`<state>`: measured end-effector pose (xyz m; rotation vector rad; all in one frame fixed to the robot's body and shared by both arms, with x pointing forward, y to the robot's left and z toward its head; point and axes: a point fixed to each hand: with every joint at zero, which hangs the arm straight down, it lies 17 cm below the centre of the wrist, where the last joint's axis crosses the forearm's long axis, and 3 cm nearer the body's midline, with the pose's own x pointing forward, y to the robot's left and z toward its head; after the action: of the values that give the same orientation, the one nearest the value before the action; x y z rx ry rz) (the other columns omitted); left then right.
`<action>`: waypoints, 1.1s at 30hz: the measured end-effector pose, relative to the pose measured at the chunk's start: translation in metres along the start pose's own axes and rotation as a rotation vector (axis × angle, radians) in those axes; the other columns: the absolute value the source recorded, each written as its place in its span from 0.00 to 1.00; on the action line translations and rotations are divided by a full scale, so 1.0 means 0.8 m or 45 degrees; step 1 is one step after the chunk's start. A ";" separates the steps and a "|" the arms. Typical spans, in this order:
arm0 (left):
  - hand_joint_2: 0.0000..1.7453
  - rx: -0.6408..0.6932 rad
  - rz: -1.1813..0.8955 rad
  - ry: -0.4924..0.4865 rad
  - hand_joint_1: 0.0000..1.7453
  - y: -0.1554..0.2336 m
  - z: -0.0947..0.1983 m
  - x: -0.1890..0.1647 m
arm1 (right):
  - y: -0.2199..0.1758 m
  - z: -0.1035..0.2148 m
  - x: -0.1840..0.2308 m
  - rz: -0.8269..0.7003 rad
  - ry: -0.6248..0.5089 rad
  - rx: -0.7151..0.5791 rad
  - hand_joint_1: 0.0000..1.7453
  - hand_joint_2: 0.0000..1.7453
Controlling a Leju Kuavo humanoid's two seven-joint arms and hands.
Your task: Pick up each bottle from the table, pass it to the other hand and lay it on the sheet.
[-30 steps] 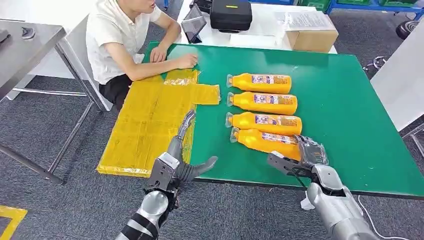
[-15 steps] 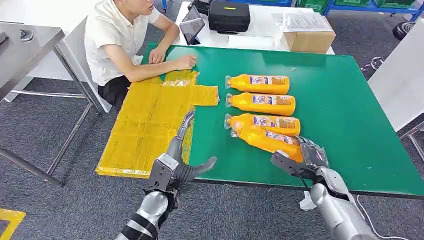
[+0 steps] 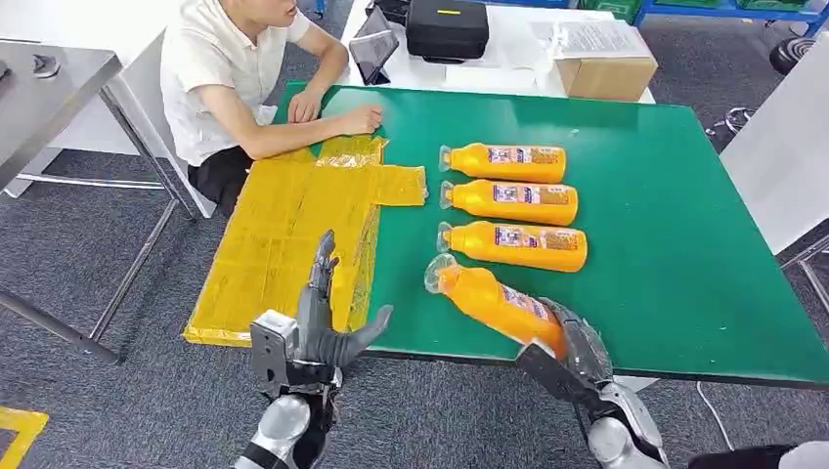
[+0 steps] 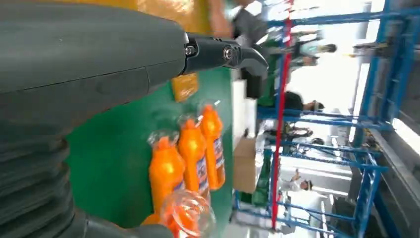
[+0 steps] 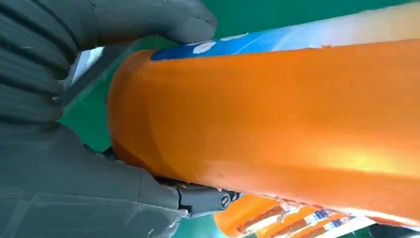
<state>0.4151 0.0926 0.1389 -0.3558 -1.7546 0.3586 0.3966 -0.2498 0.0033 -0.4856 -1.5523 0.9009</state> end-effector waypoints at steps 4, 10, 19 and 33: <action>1.00 0.015 0.232 0.140 0.00 0.015 0.026 -0.020 | 0.006 0.004 0.041 -0.112 -0.066 -0.051 0.96 1.00; 1.00 -0.022 0.453 0.205 0.00 0.016 0.057 -0.014 | 0.016 -0.003 0.098 -0.297 -0.175 -0.088 0.93 1.00; 1.00 -0.160 0.508 0.241 0.00 -0.023 0.069 -0.003 | 0.013 0.012 0.156 -0.437 -0.239 -0.233 0.88 1.00; 1.00 -0.286 0.505 0.348 0.00 -0.055 0.078 -0.028 | 0.059 0.006 0.243 -0.508 -0.408 -0.068 1.00 1.00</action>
<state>0.3566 0.0407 0.1251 -0.8806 -1.4528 0.3746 0.3454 -0.0777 0.0910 -0.0586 -1.8835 0.6477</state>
